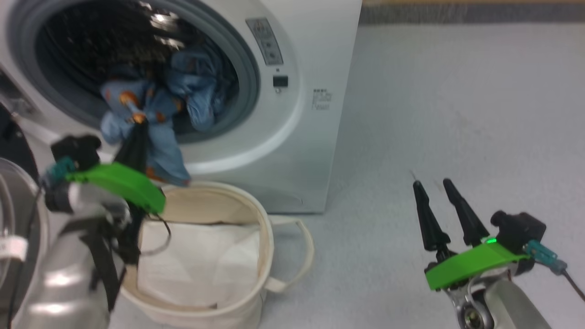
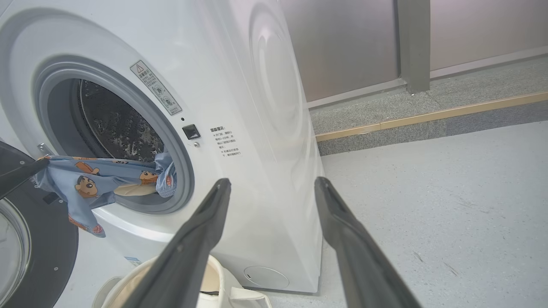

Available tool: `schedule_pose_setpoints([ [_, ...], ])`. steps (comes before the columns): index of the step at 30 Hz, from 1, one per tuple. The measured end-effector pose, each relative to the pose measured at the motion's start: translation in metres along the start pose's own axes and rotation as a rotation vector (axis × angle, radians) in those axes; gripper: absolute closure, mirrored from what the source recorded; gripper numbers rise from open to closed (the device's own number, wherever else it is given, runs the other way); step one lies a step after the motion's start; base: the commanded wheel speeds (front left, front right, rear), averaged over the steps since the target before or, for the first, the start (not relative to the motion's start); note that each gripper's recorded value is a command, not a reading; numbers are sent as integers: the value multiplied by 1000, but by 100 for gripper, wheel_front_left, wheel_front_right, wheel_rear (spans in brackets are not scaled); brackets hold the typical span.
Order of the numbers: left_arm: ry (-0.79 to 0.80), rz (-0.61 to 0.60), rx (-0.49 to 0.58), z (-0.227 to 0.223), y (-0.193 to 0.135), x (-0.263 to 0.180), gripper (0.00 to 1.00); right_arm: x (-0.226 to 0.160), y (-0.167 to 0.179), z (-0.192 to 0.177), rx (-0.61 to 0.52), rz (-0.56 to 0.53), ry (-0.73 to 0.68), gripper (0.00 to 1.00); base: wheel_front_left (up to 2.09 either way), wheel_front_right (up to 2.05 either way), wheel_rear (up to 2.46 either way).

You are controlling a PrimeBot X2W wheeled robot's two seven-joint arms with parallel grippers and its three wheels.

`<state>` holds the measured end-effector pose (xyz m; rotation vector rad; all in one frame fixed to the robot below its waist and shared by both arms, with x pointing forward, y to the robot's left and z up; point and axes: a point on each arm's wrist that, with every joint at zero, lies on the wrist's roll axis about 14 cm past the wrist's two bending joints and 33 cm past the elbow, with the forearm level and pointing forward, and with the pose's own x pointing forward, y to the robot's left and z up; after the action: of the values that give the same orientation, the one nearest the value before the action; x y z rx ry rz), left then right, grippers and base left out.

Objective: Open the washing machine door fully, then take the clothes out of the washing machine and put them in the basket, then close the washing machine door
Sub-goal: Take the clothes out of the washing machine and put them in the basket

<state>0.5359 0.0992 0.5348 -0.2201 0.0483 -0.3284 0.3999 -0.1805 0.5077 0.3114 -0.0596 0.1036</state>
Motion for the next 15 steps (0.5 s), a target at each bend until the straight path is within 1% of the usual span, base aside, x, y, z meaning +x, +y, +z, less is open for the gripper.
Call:
schedule_pose_setpoints([
  [6, -78, -81, -32, 14, -28, -44, 100, -17, 7, 9, 7, 17, -21, 0, 0, 0, 0],
  [11, -142, -111, -51, 34, -42, -71, 100, -18, 16, 13, 9, 41, -34, 0, 0, 0, 0],
  [15, -143, -132, -85, 37, -56, -90, 100, -17, 18, 14, 9, 49, -36, 0, 0, 0, 0],
])
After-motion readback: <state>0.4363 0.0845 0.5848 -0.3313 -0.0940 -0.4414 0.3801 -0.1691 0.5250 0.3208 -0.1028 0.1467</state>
